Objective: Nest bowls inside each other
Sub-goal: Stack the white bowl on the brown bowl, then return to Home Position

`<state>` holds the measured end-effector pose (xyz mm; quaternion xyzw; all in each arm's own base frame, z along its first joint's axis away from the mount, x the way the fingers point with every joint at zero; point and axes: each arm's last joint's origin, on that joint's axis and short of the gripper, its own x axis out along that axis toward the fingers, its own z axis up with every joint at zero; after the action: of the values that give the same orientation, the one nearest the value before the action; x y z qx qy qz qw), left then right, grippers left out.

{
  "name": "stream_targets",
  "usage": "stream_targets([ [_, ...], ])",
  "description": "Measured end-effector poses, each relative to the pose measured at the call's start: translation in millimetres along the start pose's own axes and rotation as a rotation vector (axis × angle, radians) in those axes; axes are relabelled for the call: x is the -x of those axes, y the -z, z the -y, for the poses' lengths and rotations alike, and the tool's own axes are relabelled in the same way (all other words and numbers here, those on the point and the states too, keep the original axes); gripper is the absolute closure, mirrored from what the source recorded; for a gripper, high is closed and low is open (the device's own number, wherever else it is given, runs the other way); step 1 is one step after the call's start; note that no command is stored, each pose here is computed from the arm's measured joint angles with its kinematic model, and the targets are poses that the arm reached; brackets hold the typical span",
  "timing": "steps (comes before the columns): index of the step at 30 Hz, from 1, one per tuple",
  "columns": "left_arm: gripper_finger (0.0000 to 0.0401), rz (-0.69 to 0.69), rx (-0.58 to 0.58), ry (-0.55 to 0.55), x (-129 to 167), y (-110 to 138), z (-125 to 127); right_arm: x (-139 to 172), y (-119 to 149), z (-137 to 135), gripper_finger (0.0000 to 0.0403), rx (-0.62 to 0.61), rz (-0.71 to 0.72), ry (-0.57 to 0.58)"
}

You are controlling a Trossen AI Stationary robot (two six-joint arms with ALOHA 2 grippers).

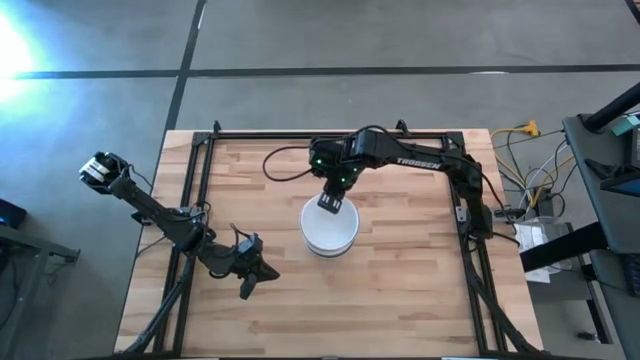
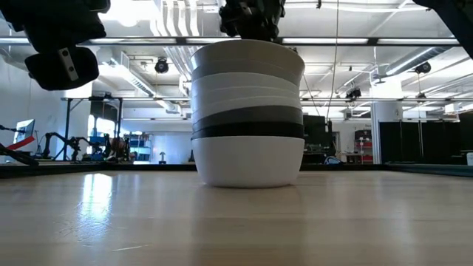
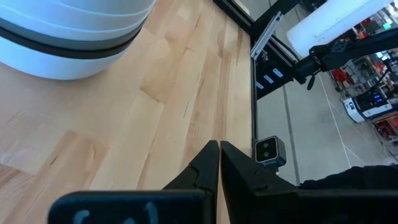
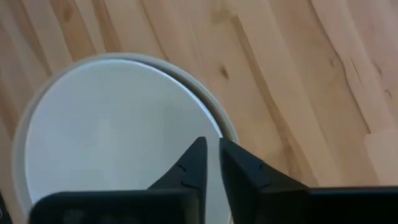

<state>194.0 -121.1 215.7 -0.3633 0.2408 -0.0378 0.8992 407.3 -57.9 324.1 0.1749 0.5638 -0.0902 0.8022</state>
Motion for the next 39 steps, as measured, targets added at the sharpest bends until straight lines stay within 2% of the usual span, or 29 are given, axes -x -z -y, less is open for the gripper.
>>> stream_targets([
  [4, 0.0401, 0.002, 0.001, 0.004, 0, 0, 0, -8, 3, 2, 0.0392, 0.000, -0.029, 0.008],
  [15, 0.0401, 0.002, 0.002, 0.004, 0, 0, 0, -10, 4, -1, 0.0394, -0.020, -0.031, 0.007],
  [24, 0.0401, 0.004, 0.006, 0.017, 1, -1, 2, 6, 9, -36, 0.0394, 0.074, 0.028, -0.040],
  [27, 0.0401, 0.053, 0.021, 0.085, 6, -9, 10, 22, 15, -55, 0.0394, 0.210, 0.099, -0.081],
  [30, 0.0401, 0.146, -0.014, 0.160, 19, -22, 20, 45, 21, -74, 0.0394, 0.309, 0.223, -0.137],
  [34, 0.0401, 0.333, -0.080, 0.154, 46, -41, 26, 80, 28, -88, 0.0394, 0.342, 0.411, -0.211],
  [39, 0.0401, 0.539, -0.131, 0.105, 81, -59, 26, 121, 41, -85, 0.0394, 0.312, 0.619, -0.268],
])
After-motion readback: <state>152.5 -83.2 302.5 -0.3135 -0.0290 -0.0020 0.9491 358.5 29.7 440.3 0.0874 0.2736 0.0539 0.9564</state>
